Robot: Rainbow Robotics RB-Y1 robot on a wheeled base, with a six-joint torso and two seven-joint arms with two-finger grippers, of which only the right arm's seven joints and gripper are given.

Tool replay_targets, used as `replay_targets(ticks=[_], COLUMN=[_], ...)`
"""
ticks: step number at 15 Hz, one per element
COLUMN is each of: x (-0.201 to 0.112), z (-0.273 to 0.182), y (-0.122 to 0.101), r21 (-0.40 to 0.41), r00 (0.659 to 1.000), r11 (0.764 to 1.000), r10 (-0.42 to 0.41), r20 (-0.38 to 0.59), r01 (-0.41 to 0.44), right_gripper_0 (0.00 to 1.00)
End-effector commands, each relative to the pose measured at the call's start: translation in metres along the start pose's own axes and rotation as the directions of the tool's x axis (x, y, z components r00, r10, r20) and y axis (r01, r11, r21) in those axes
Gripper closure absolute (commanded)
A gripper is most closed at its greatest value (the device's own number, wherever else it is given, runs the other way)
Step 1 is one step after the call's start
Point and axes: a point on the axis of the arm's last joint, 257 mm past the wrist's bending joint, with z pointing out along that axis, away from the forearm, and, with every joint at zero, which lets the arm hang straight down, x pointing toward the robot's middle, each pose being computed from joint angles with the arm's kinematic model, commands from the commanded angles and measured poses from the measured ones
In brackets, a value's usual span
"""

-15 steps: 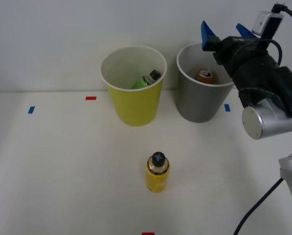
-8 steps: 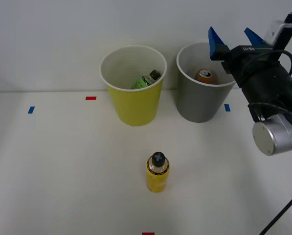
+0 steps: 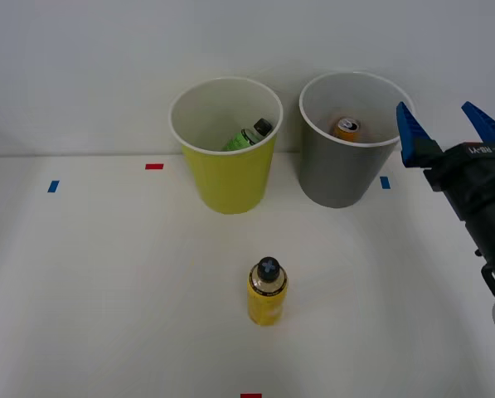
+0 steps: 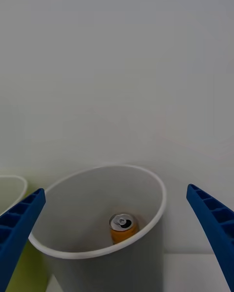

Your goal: Put cans in the gray bin, plastic bottles in the light green bin

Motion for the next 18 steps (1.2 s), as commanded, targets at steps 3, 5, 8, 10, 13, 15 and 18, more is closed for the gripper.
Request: replay_targets(ticks=[3,5,8,10,13,15,18], x=[0.037,0.053,0.074,0.087,0.105,0.109,0.113], z=[-0.062,-0.086,-0.121,-0.141,-0.166,-0.173,-0.184], y=[-0.022,-0.027,-0.033,-0.039,-0.048,-0.05,-0.054], r21=[0.038,0.049,0.064,0.08,0.131,0.159,0.202], r00=[0.994,0.991,0.984,0.976,0.967,0.966,0.964], r11=[0.995,0.992,0.99,0.988,0.984,0.98,0.971], r10=[-0.095,-0.109,-0.112,-0.117,-0.088,-0.075,-0.075], r20=[-0.045,-0.081,-0.138,-0.185,-0.24,-0.246,-0.254], r01=[0.096,0.113,0.122,0.133,0.122,0.117,0.128], right_gripper_0=[0.0,0.0,0.0,0.0,0.0,0.0,0.0])
